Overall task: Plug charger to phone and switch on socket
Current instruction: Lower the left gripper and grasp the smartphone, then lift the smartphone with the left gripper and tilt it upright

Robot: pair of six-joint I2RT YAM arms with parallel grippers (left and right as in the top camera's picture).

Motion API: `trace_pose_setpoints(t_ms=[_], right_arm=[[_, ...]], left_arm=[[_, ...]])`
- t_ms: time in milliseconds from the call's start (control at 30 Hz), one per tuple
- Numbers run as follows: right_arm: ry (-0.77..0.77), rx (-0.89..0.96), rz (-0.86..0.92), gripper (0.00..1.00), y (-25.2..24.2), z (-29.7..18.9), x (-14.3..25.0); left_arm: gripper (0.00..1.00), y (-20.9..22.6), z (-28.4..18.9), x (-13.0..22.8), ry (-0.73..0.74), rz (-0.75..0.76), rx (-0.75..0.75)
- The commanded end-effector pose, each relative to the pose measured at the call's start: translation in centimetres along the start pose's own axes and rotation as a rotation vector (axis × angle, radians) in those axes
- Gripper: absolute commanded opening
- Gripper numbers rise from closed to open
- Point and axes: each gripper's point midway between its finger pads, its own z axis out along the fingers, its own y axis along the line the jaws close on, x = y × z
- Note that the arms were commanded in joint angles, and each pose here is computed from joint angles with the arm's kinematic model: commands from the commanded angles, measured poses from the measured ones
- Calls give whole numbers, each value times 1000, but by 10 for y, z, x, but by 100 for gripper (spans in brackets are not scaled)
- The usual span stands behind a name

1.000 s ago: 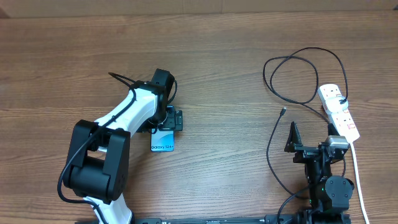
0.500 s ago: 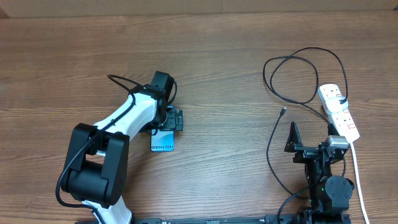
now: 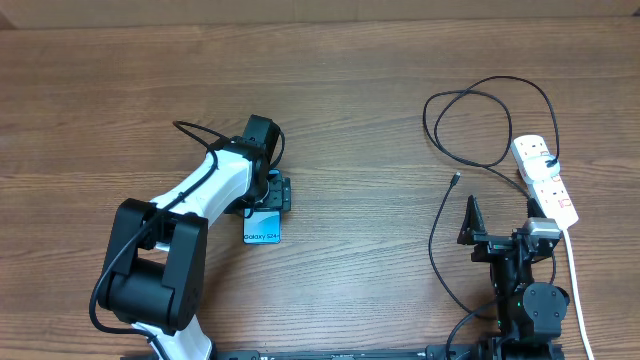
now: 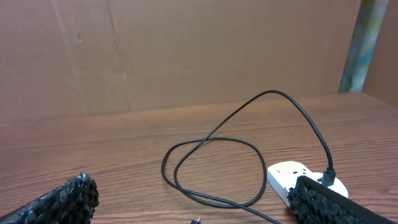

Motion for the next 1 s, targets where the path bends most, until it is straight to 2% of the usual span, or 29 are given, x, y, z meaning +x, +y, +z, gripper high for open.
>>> trace_pose_setpoints(t_ms=[0, 67, 233, 300, 400, 633, 767, 967], right_arm=[[-2, -3, -5, 100, 0, 0, 2], [-2, -4, -5, 100, 0, 0, 2], [-2, -4, -5, 100, 0, 0, 2], [-2, -4, -5, 100, 0, 0, 2], [-2, -4, -5, 100, 0, 0, 2], [-2, -4, -5, 100, 0, 0, 2], [-2, -4, -5, 100, 0, 0, 2], [-2, -4, -5, 100, 0, 0, 2]], left_arm=[[83, 7, 21, 28, 97, -11, -29], [82, 7, 21, 29, 102, -11, -31], [69, 8, 21, 31, 109, -11, -33], [69, 8, 21, 30, 108, -11, -33], [62, 8, 20, 29, 106, -11, -32], [61, 5, 13, 23, 102, -11, -30], [56, 2, 2, 16, 105, -16, -27], [56, -6, -17, 8, 113, -17, -1]])
